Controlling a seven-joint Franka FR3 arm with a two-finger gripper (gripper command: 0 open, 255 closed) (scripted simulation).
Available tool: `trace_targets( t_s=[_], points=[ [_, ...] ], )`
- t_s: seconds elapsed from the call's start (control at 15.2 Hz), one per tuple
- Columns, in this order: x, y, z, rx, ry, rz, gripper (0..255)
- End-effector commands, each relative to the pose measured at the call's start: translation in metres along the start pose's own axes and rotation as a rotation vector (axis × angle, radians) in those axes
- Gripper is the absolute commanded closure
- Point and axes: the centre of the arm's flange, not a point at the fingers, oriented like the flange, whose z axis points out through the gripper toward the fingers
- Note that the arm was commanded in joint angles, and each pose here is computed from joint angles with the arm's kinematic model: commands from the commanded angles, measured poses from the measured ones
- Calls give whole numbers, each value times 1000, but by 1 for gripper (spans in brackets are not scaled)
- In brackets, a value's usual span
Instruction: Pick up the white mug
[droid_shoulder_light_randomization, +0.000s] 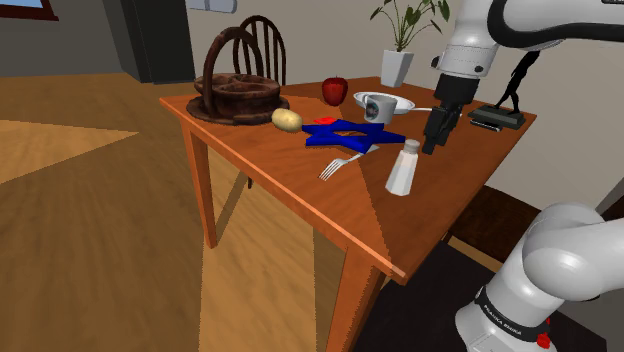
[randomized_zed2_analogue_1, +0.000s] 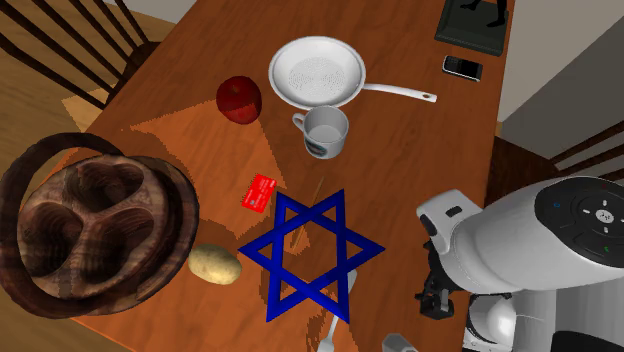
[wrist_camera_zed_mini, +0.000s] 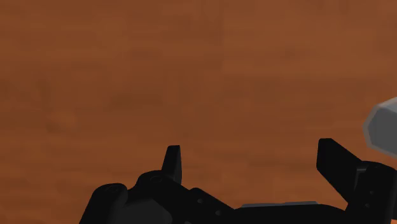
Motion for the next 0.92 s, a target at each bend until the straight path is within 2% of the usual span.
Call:
trace_targets(
  t_s=[0.0,0.86],
  points=[
    [0,0,0,0,0,0,0],
    [135,92,-22,-53,14,-51,0]
  ],
)
